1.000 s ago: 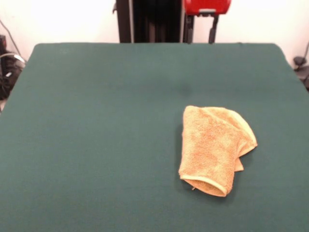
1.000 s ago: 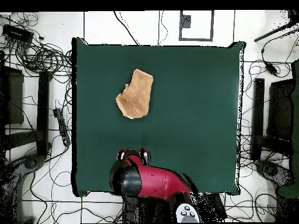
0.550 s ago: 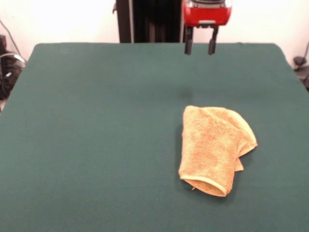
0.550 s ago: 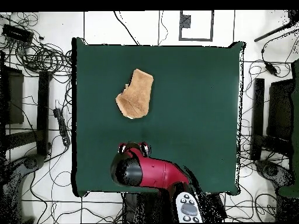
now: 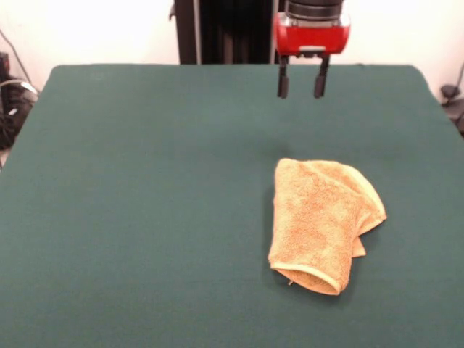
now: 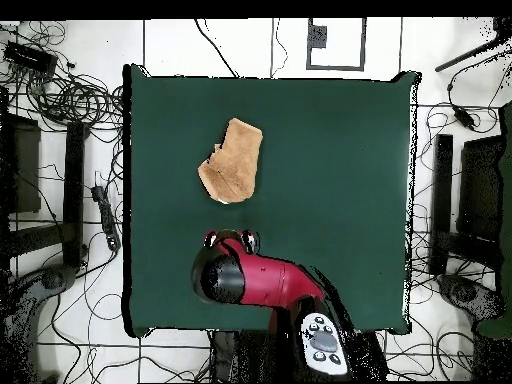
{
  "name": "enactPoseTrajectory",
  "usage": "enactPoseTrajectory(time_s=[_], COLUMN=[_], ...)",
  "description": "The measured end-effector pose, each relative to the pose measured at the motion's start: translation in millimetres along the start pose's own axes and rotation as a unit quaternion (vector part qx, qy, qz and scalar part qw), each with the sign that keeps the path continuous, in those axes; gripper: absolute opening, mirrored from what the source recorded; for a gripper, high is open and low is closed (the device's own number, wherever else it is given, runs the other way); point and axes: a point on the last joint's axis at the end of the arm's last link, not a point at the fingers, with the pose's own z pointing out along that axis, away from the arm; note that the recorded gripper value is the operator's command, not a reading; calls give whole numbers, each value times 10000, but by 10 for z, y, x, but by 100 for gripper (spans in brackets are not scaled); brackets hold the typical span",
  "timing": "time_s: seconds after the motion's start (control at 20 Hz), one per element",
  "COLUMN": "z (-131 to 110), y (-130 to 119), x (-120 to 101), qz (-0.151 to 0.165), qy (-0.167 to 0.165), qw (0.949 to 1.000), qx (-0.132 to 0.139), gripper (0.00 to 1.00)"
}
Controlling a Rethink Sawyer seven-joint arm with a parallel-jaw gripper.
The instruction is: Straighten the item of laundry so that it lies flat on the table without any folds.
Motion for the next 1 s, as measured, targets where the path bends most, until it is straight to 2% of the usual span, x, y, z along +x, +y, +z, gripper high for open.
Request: enactPoseTrajectory(time_s=[0.35,0.75,1.0], z=[-31,-70,14], y=[-11,-27,57], x=[-221,-517,-653], qz=[25,-5,-92], qy=[-38,-246,-332], qw=[10000,9997,9994], qx=[-7,23,23], gripper=[100,100,100])
